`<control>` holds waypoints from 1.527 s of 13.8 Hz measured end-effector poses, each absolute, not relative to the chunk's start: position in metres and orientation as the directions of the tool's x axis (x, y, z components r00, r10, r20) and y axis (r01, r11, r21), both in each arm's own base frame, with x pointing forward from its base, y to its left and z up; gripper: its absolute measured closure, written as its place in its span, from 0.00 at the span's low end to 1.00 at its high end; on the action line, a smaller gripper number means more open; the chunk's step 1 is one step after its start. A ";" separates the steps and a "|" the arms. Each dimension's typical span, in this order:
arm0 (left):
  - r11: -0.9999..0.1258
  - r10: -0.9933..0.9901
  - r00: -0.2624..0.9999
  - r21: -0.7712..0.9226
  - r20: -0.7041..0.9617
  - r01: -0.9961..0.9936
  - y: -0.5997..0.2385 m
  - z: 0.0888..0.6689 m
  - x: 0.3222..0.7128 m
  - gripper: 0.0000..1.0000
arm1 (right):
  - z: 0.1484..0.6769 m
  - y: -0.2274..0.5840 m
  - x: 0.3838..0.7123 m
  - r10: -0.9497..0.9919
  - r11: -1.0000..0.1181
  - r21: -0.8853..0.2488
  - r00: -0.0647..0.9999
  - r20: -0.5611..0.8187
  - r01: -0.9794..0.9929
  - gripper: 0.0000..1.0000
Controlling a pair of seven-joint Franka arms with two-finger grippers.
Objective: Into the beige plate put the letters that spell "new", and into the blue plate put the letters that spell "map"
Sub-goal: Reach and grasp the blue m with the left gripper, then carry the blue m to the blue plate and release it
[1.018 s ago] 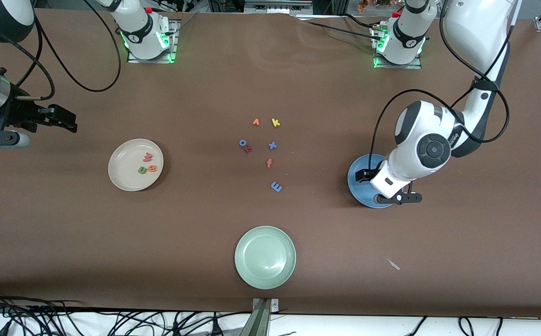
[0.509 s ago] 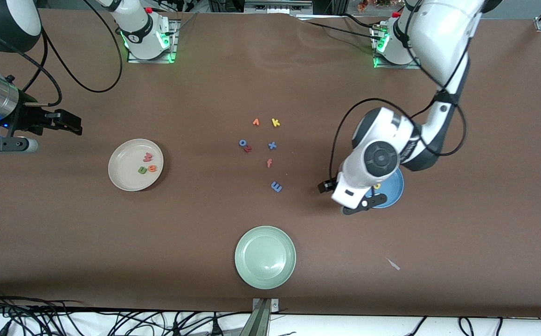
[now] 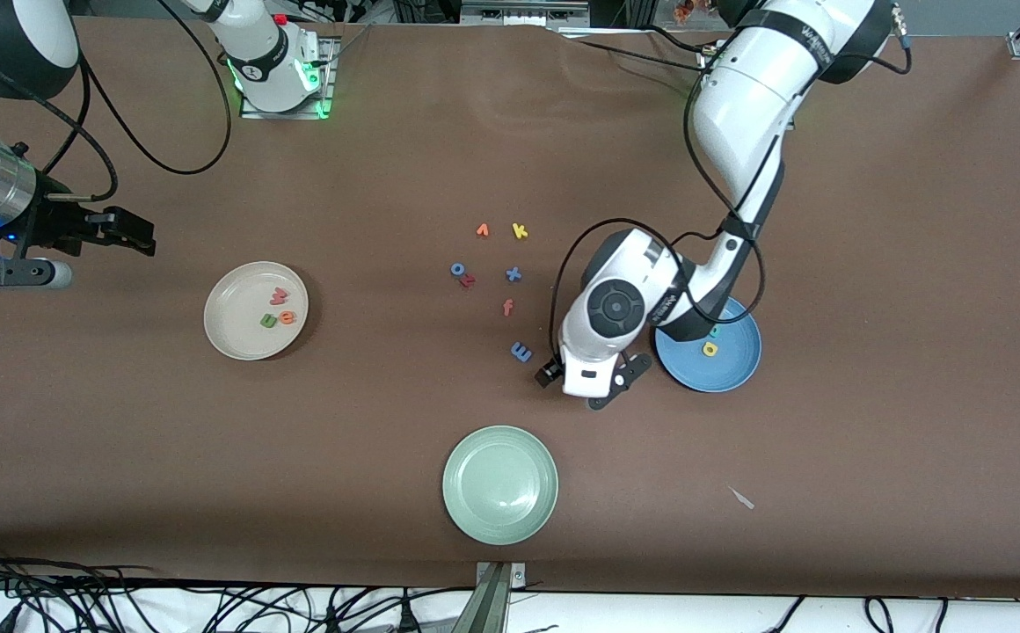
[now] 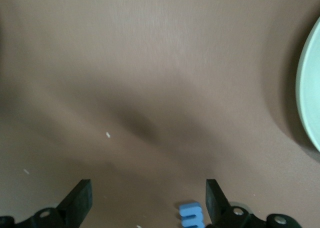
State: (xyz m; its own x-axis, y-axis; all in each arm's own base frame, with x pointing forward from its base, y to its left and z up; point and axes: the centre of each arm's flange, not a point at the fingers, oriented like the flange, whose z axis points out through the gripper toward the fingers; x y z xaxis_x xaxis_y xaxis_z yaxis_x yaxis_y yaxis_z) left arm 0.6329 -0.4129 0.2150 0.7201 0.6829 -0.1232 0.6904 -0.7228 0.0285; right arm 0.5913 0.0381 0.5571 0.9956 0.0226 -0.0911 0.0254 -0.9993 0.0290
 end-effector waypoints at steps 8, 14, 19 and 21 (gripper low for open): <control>-0.593 0.794 0.594 0.050 -0.128 0.804 -0.455 0.205 0.611 0.00 | 0.556 0.038 0.592 0.022 -0.999 0.029 0.995 -0.094 0.025 0.00; -0.589 0.794 0.593 0.075 -0.132 0.805 -0.472 0.182 0.599 0.03 | 0.555 0.037 0.592 0.021 -0.999 0.029 0.995 -0.095 0.024 0.00; -0.593 0.792 0.596 0.064 -0.133 0.802 -0.475 0.174 0.595 0.37 | 0.555 0.036 0.592 0.020 -0.999 0.029 0.995 -0.096 0.022 0.00; -0.594 0.791 0.597 0.064 -0.133 0.802 -0.475 0.174 0.595 0.59 | 0.555 0.036 0.592 0.019 -0.999 0.029 0.995 -0.096 0.022 0.00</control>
State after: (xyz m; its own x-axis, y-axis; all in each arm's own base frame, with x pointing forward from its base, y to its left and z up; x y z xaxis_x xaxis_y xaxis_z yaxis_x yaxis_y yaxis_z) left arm 0.5946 -0.4754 0.1744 0.5972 0.7910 -0.1328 0.8016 -0.5944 0.0643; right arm 0.5921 0.0361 0.5547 0.9952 0.0191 -0.0960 0.0220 -0.9993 0.0293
